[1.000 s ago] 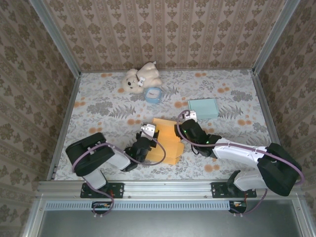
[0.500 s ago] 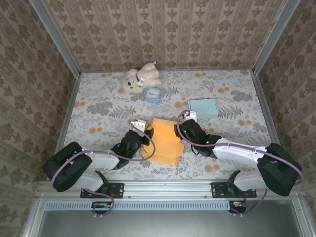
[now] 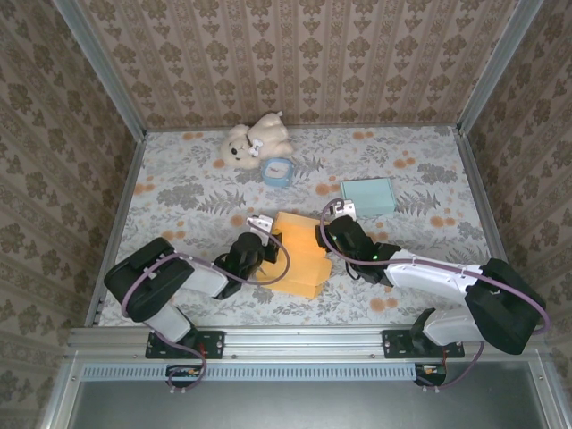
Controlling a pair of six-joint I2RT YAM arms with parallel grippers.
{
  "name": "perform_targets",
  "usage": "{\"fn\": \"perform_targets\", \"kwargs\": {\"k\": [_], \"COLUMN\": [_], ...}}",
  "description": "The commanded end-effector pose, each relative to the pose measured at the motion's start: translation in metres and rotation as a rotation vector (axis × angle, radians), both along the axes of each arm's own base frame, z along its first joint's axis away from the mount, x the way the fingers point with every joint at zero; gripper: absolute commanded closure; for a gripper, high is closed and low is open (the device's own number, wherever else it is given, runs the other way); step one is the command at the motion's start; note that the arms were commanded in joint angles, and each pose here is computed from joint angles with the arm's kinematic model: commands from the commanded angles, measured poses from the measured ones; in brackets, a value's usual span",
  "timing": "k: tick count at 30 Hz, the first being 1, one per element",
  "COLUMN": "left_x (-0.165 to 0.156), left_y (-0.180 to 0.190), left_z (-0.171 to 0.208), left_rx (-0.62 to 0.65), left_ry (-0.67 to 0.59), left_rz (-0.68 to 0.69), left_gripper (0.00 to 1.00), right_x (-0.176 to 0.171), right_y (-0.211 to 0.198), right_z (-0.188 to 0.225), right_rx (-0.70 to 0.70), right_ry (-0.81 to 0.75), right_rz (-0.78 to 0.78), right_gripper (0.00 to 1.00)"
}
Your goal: Fold the paper box
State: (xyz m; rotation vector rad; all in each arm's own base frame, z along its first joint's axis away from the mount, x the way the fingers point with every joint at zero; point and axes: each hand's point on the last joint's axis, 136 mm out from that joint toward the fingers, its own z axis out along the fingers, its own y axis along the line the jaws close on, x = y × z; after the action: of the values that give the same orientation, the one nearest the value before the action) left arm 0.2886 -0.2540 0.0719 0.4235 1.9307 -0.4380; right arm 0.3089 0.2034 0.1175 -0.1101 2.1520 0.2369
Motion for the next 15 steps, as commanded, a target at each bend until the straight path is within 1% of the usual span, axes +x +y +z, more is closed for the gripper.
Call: {"fn": "perform_targets", "kwargs": {"k": [1,7,9,13,15], "left_x": [0.015,0.021,0.023,0.025,0.026], "left_y": [-0.005,-0.01,-0.01,-0.007,-0.007], "left_z": [0.019,0.019,0.018,0.015,0.014], "left_rx": [-0.078,-0.104,-0.108,-0.102,-0.095], "left_ry": [-0.051,-0.054,-0.055,-0.056,-0.058], "left_rz": [0.048,0.06,0.075,0.115,0.131], "left_gripper": [0.76,0.8,0.85,0.99,1.0], "right_x": [-0.013,-0.013,-0.013,-0.013,-0.013], "right_y": [-0.006,-0.004,-0.004,-0.001,0.001], "right_z": [-0.03,-0.035,-0.036,-0.039,-0.039], "right_rx": [-0.064,-0.06,-0.056,-0.053,-0.047], "right_ry": [0.098,0.105,0.106,0.11,0.11], "right_rz": [0.019,0.023,0.023,0.026,0.03], "right_gripper": [0.43,0.43,0.43,0.43,0.43]}}
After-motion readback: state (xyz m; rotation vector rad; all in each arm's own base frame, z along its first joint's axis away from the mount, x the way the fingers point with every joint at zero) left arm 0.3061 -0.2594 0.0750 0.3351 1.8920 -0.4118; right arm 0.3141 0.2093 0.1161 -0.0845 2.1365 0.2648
